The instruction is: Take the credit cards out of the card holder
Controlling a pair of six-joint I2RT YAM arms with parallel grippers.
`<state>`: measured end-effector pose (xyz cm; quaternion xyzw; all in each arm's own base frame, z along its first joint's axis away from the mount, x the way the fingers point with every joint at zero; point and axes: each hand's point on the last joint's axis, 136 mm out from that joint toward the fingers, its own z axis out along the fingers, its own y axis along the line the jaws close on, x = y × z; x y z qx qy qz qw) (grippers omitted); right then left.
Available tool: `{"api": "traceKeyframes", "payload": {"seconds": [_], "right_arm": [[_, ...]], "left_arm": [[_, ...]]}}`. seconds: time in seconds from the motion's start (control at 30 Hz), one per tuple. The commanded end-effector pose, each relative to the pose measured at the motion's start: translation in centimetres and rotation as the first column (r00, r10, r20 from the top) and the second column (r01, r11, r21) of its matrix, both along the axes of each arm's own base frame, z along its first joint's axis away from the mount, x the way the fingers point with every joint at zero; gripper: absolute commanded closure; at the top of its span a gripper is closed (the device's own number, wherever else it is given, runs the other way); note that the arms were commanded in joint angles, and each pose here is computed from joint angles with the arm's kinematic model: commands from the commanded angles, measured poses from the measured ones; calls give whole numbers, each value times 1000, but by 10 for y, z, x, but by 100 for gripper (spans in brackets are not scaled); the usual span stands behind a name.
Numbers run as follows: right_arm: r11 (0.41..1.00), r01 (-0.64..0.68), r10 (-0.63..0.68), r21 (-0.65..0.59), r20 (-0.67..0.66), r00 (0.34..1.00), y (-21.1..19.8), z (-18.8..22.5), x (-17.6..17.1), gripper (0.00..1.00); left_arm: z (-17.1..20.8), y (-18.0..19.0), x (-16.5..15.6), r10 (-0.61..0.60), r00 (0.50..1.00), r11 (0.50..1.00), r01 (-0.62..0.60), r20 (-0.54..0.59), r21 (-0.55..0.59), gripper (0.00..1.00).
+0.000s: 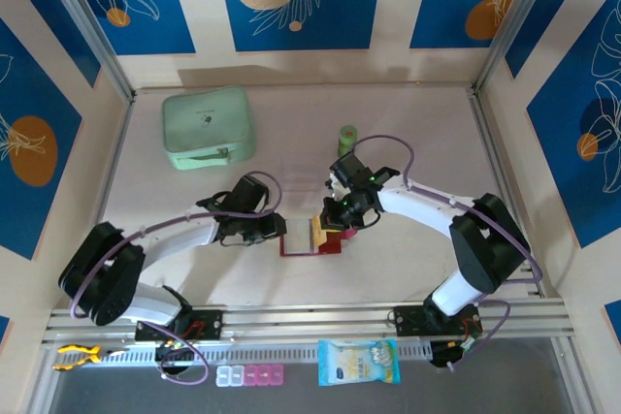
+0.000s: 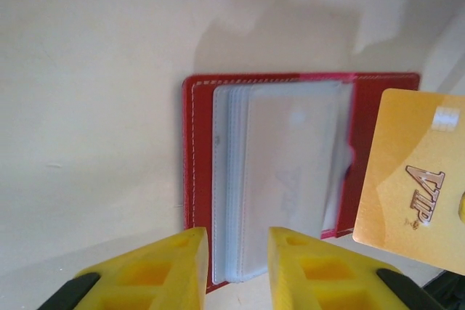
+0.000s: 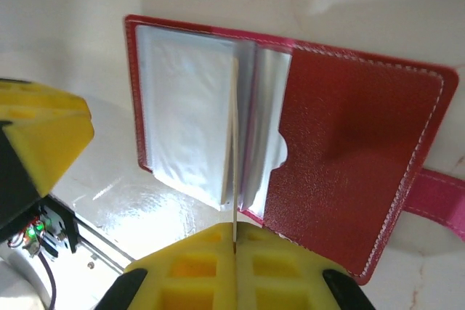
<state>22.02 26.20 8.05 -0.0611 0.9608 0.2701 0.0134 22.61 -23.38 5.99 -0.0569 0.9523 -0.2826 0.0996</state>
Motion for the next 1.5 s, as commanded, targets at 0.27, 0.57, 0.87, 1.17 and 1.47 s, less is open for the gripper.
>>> {"api": "traceKeyframes", "payload": {"seconds": [0.27, 0.57, 0.87, 1.17, 1.47], "right_arm": [[839, -526, 539, -139, 342, 770, 2, 44, 18, 98], [504, -754, 859, -423, 340, 383, 1, 53, 52, 100], [398, -801, 910, -448, 306, 281, 19, 61, 100, 100], [367, -832, 923, -416, 273, 270, 31, 51, 134, 100], [340, -847, 934, -409, 252, 253, 32, 29, 153, 100]], "left_arm": [[7, 24, 2, 26, 999, 1000, -27, 26, 9, 69], [8, 33, -1, 41, 999, 999, -41, 20, 0, 68], [15, 49, -4, 77, 996, 997, -77, 34, -7, 67], [11, 56, -9, 115, 993, 993, -114, 37, -27, 67], [7, 65, -11, 123, 992, 992, -123, 22, -8, 67]]}}
